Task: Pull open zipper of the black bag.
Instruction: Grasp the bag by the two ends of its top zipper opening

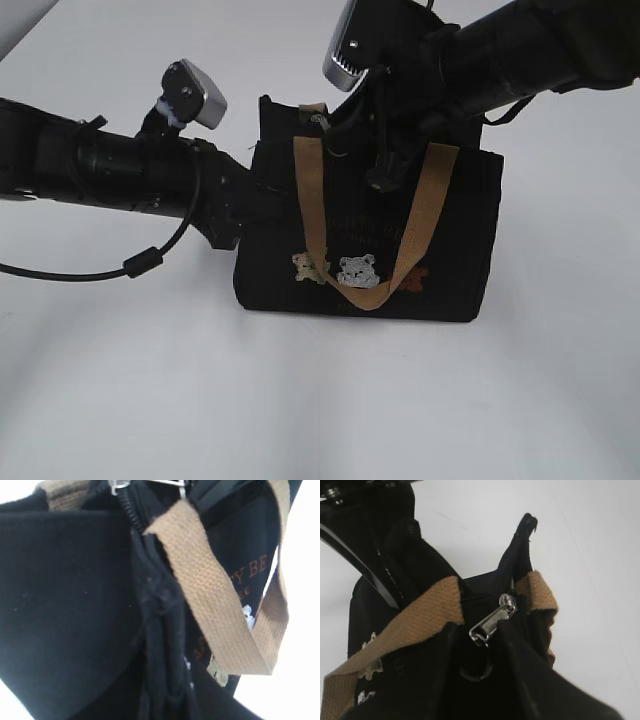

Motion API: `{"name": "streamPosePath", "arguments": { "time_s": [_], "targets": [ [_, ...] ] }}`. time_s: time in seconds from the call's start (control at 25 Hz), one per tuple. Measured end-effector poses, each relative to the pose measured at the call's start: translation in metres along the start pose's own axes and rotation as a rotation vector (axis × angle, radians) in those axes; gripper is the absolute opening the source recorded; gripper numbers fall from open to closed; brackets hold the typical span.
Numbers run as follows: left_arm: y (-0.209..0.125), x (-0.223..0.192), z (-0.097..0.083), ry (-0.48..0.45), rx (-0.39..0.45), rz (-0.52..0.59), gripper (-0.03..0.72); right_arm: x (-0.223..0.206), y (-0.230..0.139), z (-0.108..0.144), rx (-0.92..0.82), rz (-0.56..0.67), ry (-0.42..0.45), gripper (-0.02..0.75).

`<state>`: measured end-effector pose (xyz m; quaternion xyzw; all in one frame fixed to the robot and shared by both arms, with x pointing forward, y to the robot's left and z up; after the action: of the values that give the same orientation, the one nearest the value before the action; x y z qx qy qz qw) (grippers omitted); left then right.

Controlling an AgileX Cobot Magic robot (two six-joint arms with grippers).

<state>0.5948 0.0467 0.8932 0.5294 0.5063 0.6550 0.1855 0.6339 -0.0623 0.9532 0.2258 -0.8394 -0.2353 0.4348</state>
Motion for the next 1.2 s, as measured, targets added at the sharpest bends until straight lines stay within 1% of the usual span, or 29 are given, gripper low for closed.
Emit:
{"name": "streamPosePath", "arguments": {
  "time_s": [0.08, 0.12, 0.2, 0.32, 0.4, 0.48, 0.6, 0.72, 0.8, 0.84, 0.88, 0.92, 0.96, 1.0, 1.08, 1.12, 1.16, 1.2],
  "targets": [
    [0.0, 0.0, 0.0, 0.001, 0.0, 0.001, 0.065, 0.0, 0.0, 0.0, -0.01, -0.001, -0.001, 0.051],
    [0.0, 0.0, 0.0, 0.002, 0.001, 0.001, 0.065, 0.001, 0.001, 0.0, -0.026, -0.002, -0.002, 0.022],
    [0.0, 0.0, 0.0, 0.002, 0.001, 0.001, 0.065, 0.006, 0.004, -0.003, -0.072, -0.009, -0.012, 0.0],
    [0.0, 0.0, 0.001, 0.003, 0.001, -0.001, 0.065, 0.019, 0.004, -0.014, -0.191, -0.019, -0.043, -0.001],
    [0.002, 0.0, 0.001, 0.005, 0.004, -0.006, 0.065, 0.031, -0.001, -0.022, -0.308, -0.026, -0.051, -0.001],
    [0.005, -0.001, 0.001, 0.006, 0.003, -0.012, 0.065, 0.046, -0.015, -0.031, -0.425, -0.024, -0.046, -0.001],
    [0.007, -0.002, -0.001, 0.001, -0.002, -0.016, 0.064, 0.07, -0.046, -0.036, -0.636, 0.013, -0.012, -0.001],
    [0.007, -0.003, -0.002, -0.002, -0.004, -0.017, 0.064, 0.095, -0.079, -0.036, -0.907, 0.069, 0.016, -0.001],
    [0.008, -0.003, -0.005, -0.011, 0.0, -0.019, 0.064, 0.105, -0.087, -0.033, -1.03, 0.082, 0.039, 0.0],
    [0.008, -0.003, -0.006, -0.015, 0.022, -0.019, 0.064, 0.107, -0.087, -0.031, -1.065, 0.083, 0.054, 0.006],
    [0.008, -0.004, -0.007, -0.017, 0.049, -0.017, 0.064, 0.109, -0.084, -0.029, -1.076, 0.083, 0.065, 0.019],
    [0.006, -0.004, -0.006, -0.011, 0.097, -0.01, 0.076, 0.111, -0.082, -0.026, -1.08, 0.087, 0.079, 0.052],
    [0.005, -0.004, -0.004, -0.001, 0.148, -0.001, 0.104, 0.112, -0.081, -0.023, -1.073, 0.098, 0.092, 0.108],
    [0.001, -0.003, 0.0, 0.014, 0.226, 0.018, 0.174, 0.114, -0.08, -0.019, -1.068, 0.11, 0.105, 0.17],
    [-0.005, 0.003, 0.0, 0.024, 0.314, 0.065, 0.311, 0.119, -0.075, -0.012, -1.072, 0.122, 0.141, 0.33],
    [-0.007, 0.007, -0.003, 0.021, 0.369, 0.095, 0.362, 0.123, -0.072, -0.009, -1.077, 0.126, 0.158, 0.373],
    [-0.008, 0.013, -0.007, 0.019, 0.42, 0.124, 0.4, 0.127, -0.07, -0.004, -1.092, 0.14, 0.175, 0.4],
    [-0.009, 0.019, -0.011, 0.019, 0.462, 0.155, 0.413, 0.13, -0.068, 0.0, -1.116, 0.155, 0.191, 0.408]
  ]
}}
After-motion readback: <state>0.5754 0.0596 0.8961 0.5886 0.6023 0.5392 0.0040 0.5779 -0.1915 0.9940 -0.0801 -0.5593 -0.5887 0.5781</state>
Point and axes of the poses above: a point on each arm's last joint axis where the gripper is mounted, x pointing back along that axis away from the gripper, z along the wrist's bending axis when the last joint is at zero, y = z × x, the point moved 10 cm from there along -x, pointing out along that axis toward the gripper, and after that the axes turned 11 degrees about x, right-handed, at the moved point
